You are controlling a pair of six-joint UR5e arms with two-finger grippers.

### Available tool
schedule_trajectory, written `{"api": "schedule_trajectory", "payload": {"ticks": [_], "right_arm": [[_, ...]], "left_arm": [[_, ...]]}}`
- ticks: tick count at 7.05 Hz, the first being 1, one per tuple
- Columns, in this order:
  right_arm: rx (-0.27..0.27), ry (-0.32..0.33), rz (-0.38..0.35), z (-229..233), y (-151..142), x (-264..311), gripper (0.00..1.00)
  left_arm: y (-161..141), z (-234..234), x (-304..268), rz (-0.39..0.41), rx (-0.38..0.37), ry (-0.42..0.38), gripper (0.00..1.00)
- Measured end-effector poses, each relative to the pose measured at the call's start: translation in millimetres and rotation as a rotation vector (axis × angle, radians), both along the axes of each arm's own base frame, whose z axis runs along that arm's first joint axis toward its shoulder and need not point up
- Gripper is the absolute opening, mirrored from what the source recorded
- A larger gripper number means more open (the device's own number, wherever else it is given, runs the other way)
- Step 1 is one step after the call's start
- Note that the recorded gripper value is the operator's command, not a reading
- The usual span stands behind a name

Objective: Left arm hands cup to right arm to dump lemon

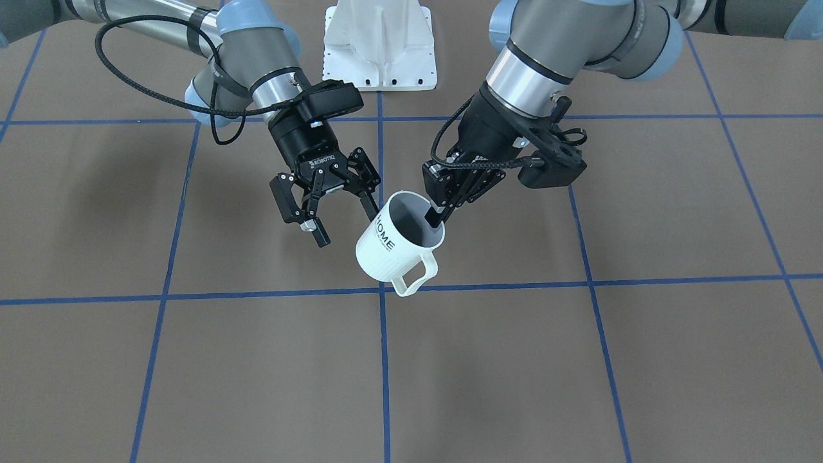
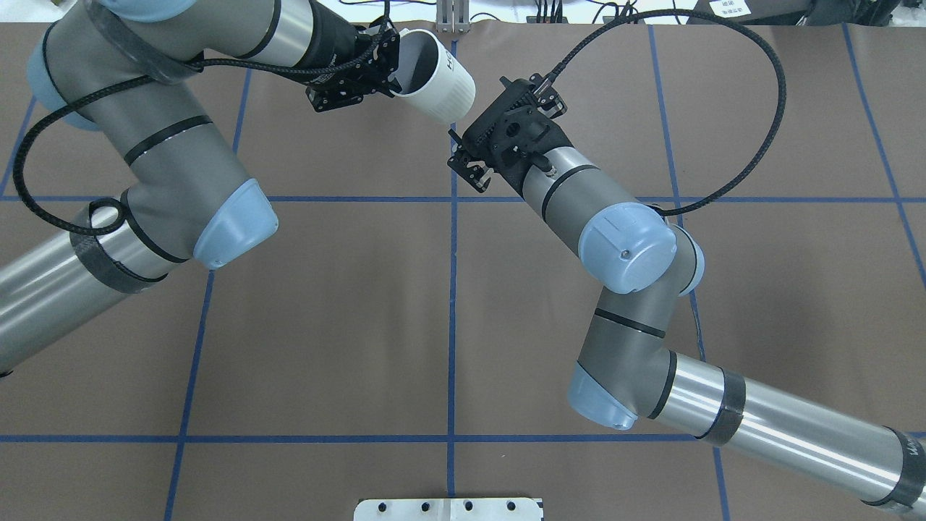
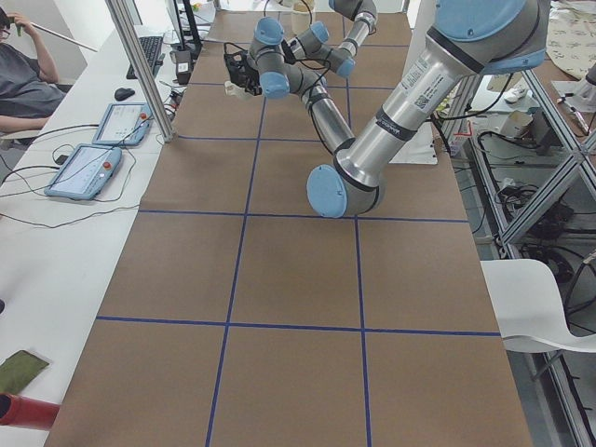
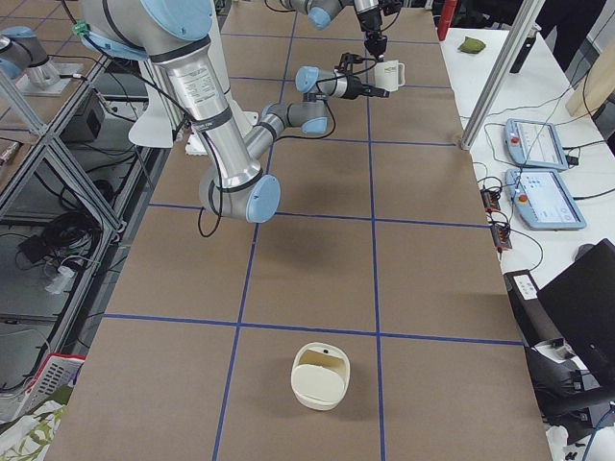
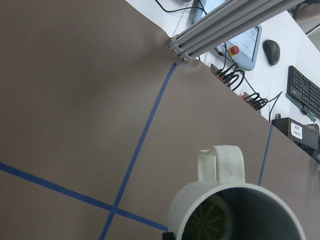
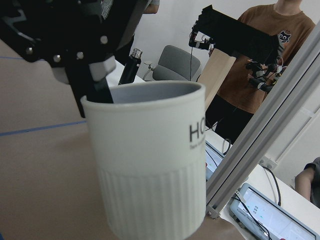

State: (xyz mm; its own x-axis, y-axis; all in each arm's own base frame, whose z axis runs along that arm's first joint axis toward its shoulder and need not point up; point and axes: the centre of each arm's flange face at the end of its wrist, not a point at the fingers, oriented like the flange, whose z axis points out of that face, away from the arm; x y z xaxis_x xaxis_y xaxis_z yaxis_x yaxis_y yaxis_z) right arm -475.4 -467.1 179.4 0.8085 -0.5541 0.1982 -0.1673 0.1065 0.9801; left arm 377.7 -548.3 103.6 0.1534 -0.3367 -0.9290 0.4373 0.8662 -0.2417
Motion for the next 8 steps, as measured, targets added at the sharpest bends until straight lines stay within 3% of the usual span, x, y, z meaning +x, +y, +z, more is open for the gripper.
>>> {"api": "schedule_trajectory", "payload": {"ticks": [8], "right_arm": [[0.013, 0.0, 0.02, -6, 14, -9, 0.98]], "left_arm": [[14, -18, 27, 0.025, 0.021, 0.009, 0.0]]}}
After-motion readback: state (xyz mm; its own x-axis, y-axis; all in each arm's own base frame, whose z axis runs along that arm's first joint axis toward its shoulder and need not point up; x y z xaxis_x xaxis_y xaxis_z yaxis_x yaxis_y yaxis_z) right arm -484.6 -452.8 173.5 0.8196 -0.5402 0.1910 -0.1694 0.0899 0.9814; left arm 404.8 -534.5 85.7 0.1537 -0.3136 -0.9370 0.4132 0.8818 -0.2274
